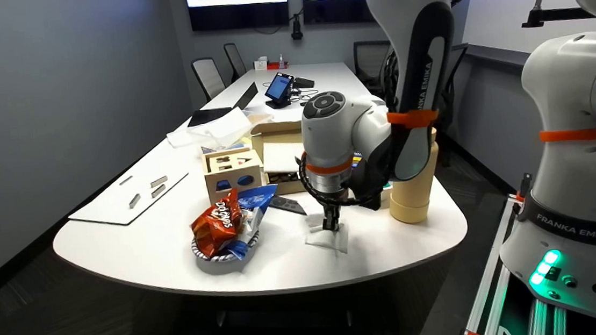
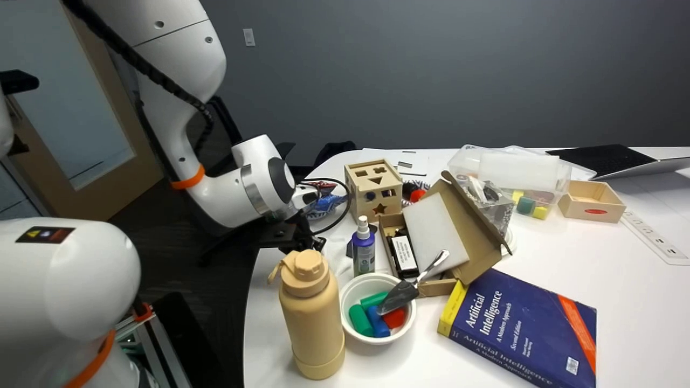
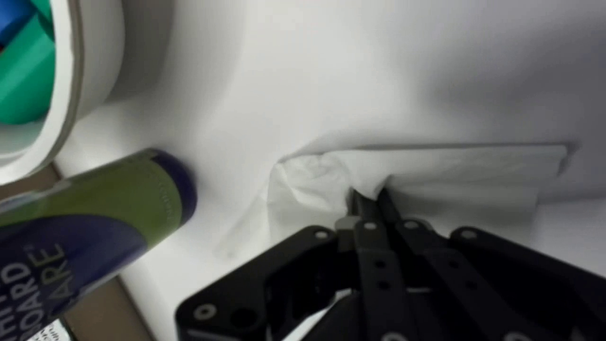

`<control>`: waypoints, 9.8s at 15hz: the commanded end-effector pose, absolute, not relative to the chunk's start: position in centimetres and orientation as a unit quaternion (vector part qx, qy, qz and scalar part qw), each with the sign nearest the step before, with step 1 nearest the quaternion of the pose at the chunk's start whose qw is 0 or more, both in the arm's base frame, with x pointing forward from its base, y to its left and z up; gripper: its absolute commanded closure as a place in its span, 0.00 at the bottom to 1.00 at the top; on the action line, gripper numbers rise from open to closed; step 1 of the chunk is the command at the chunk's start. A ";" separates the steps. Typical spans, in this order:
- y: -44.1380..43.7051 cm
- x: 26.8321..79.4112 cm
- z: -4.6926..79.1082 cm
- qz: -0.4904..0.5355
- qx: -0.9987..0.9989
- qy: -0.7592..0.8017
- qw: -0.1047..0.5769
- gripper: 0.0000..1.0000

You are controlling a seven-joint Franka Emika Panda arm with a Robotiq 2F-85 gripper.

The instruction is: Wipe the table using the napkin

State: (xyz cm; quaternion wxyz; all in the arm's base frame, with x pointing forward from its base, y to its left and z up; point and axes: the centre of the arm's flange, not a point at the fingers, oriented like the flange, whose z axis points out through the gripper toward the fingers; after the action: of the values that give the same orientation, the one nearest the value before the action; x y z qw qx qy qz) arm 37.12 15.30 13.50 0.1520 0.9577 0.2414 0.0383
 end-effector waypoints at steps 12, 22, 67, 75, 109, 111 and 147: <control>23.4 30.8 13.7 0.040 0.966 0.255 0.016 1.00; 20.0 37.5 13.9 0.137 0.963 0.222 0.060 1.00; 10.3 36.4 14.0 0.062 0.950 0.264 0.153 1.00; 7.4 34.9 12.2 -0.001 0.930 0.282 0.236 1.00; 15.0 33.6 13.4 -0.042 0.949 0.310 0.038 1.00; 14.5 34.2 13.2 -0.017 0.947 0.317 0.052 1.00; 23.4 38.1 14.1 0.112 0.939 0.324 0.021 1.00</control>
State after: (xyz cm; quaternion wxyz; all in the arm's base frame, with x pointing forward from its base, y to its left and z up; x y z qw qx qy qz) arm 37.45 23.62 15.45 -0.0031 0.9400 0.3313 0.0812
